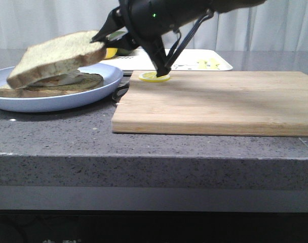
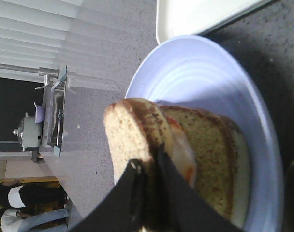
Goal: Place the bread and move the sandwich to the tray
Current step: 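Carry the bread over the egg toast and lower it on top, then open the right gripper and withdraw it from the sandwich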
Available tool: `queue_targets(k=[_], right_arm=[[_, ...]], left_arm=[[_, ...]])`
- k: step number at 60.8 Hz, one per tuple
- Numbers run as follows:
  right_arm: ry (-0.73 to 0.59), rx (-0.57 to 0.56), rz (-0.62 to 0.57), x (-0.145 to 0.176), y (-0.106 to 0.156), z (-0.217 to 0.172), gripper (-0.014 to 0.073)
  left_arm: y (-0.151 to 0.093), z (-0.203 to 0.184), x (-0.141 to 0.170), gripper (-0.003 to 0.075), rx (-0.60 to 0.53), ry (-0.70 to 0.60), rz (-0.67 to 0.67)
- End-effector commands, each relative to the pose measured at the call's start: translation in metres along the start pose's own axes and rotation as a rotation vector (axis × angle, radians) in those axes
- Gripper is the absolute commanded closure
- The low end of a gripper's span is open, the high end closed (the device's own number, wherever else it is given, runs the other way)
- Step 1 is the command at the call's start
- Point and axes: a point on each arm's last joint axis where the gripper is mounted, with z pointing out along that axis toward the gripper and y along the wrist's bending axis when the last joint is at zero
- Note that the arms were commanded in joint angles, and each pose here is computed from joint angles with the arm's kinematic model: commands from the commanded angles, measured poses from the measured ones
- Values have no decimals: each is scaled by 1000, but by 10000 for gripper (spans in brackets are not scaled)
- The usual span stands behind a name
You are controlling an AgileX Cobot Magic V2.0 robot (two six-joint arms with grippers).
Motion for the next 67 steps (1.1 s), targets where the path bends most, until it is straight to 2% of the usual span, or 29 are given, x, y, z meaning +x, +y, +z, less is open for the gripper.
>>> queue_targets(k=[1,11,15,34,41,53,58,67], right_arm=[[7,-134,15,-4,33,-11,703],[13,-130,18,-4,30,-9,701],[14,-131,18,-3,30,-9,668],[40,-143,2,-2,31,-9,278],[79,-148,-49,0,31,-11,174],[113,-137,-152,-5,30,-30,179],[86,-95,-230,-13,28,-49,228],[34,-20,-459,-30,36,-101,330]], left_arm=[[-2,-1,-19,225,6,-113,-2],[-2,-1,-19,225,6,-113,-2],[-2,-1,-19,225,6,-113,-2],[-2,-1,-19,225,6,-113,-2],[-2,-1,-19,225,6,-113,-2],[-2,-1,-19,225,6,-113,-2],[-2,-1,-19,225,6,-113,-2],[-2,-1,-19,225,6,-113,-2]])
